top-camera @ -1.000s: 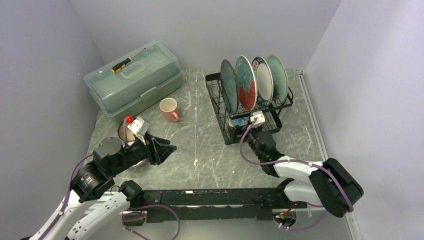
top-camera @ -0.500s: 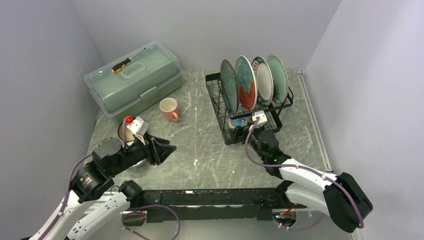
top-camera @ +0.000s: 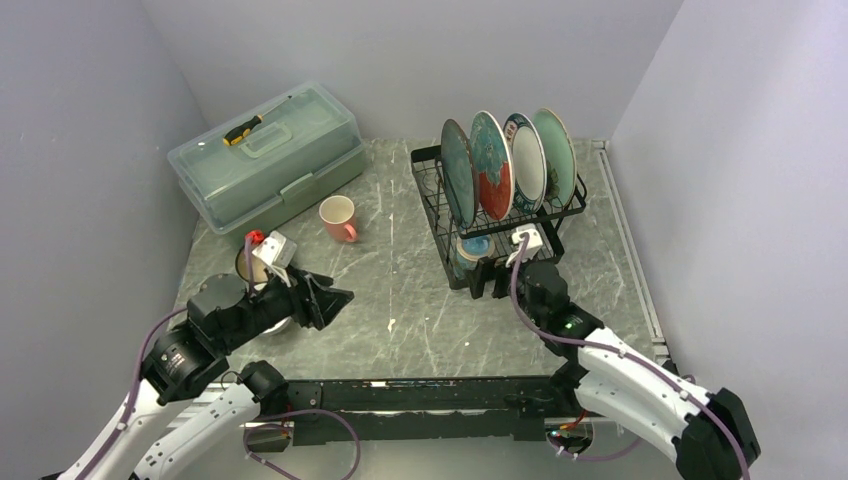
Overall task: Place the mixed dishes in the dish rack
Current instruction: Turn the cup upside down in the dish rack.
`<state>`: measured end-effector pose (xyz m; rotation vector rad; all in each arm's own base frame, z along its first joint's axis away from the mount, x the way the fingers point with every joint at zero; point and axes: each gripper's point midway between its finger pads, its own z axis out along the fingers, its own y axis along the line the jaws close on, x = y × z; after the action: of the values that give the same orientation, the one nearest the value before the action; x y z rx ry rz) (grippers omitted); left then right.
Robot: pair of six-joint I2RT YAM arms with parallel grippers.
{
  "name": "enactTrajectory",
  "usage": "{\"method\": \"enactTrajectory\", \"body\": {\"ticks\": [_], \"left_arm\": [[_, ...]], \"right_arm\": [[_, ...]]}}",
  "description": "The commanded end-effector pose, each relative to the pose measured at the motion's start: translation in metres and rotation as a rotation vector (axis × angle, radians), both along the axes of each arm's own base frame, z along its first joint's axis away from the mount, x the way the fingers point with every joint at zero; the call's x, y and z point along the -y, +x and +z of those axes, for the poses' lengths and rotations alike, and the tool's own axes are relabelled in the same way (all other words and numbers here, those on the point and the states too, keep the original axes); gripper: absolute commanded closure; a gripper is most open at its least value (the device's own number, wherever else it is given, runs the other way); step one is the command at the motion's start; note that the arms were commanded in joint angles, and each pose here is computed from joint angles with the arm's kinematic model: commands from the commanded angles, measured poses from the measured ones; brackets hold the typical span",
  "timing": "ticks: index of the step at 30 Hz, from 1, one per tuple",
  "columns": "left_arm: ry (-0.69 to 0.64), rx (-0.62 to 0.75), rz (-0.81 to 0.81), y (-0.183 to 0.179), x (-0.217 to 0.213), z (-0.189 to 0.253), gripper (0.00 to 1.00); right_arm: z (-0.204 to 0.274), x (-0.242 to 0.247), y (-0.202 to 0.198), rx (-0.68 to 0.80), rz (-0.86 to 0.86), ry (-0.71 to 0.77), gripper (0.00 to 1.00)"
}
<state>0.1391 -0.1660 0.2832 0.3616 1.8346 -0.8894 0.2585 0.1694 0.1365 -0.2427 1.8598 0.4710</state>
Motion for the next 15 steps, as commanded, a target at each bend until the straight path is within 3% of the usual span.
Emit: {"method": "enactTrajectory", "body": {"ticks": [1,3,8,10,15], "left_arm": [[-0.02,-0.018,0.063,0.01,-0.003,0.009,0.31],[-0.014,-0.04,0.08,0.014,-0.001,0.004,0.29],[0.014,-0.107,0.173,0.031,-0.004,-0.013,0.14],[0.033,-0.131,0.213,0.038,-0.006,-0.021,0.01],[0.083,-0.182,0.286,0.054,-0.006,-0.041,0.0]], "right_arm": [[0.024,-0.001,-0.011,-0.034,0.013,0.043,0.0],[0.024,0.001,-0.016,-0.08,0.007,0.046,0.0],[0.029,0.002,-0.028,-0.151,0.013,0.054,0.0],[0.032,0.003,-0.031,-0.161,0.004,0.084,0.0],[0.034,0.005,-0.038,-0.179,-0.004,0.114,0.0]]}}
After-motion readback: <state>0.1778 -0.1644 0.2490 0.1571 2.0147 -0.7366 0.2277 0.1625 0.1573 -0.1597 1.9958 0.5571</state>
